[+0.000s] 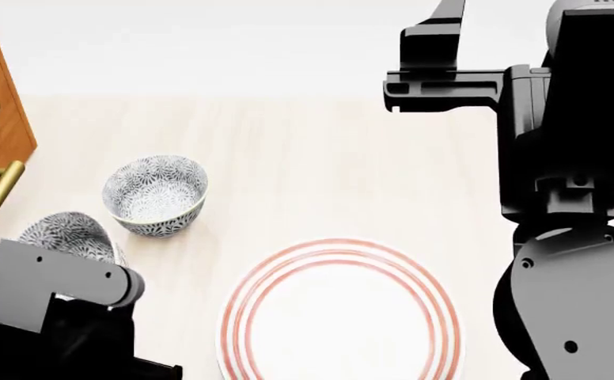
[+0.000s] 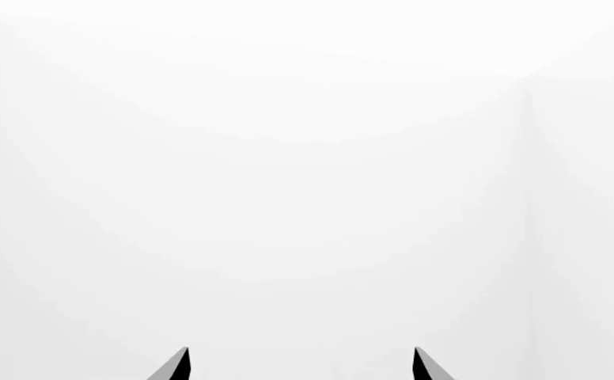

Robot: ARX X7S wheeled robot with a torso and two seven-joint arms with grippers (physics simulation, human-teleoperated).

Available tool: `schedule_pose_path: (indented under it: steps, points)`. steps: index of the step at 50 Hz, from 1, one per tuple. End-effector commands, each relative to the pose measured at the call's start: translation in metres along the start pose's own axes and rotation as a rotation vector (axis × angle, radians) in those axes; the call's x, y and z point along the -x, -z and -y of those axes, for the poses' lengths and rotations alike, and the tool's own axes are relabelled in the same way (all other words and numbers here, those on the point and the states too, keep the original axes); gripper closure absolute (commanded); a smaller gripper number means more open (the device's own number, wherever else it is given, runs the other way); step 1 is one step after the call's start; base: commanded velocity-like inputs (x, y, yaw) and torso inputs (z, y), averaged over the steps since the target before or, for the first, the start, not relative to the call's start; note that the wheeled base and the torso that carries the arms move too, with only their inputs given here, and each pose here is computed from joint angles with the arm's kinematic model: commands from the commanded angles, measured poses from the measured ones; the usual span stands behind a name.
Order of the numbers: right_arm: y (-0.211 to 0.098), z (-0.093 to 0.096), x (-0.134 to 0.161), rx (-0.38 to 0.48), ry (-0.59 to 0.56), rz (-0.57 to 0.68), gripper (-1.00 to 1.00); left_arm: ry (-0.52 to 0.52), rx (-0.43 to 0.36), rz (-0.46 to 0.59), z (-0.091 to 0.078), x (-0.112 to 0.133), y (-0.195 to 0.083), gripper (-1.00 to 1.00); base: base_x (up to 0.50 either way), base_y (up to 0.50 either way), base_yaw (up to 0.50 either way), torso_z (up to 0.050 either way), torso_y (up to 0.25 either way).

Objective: Put the bowl at the front on the plate.

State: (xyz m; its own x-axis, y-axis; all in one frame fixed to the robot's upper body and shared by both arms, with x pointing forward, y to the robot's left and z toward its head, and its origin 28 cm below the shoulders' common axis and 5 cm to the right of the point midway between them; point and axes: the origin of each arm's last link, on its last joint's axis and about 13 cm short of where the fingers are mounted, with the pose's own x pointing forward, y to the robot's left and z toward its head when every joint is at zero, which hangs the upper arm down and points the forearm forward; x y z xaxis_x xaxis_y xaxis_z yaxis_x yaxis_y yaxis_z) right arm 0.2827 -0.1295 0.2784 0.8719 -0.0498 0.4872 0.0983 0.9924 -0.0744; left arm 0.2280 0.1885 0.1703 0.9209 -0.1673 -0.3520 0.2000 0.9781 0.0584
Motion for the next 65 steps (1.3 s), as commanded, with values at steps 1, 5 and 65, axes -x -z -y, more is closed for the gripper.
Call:
schedule_pose_path:
  steps: [1, 5, 65]
  points:
    - [0.000, 0.000, 0.000, -0.003, 0.001, 0.001, -1.00, -0.014, -0.036, 0.064, -0.002, -0.002, -0.007, 1.00, 0.00, 0.00, 0.00, 0.000, 0.000]
    - [0.000, 0.000, 0.000, -0.003, 0.000, 0.002, -1.00, -0.013, -0.051, 0.083, -0.002, -0.001, -0.010, 1.00, 0.00, 0.00, 0.00, 0.000, 0.000]
    - [0.001, -0.004, -0.001, 0.003, -0.041, 0.013, -1.00, 0.078, -0.253, 0.214, -0.008, -0.021, -0.052, 1.00, 0.00, 0.00, 0.00, 0.000, 0.001]
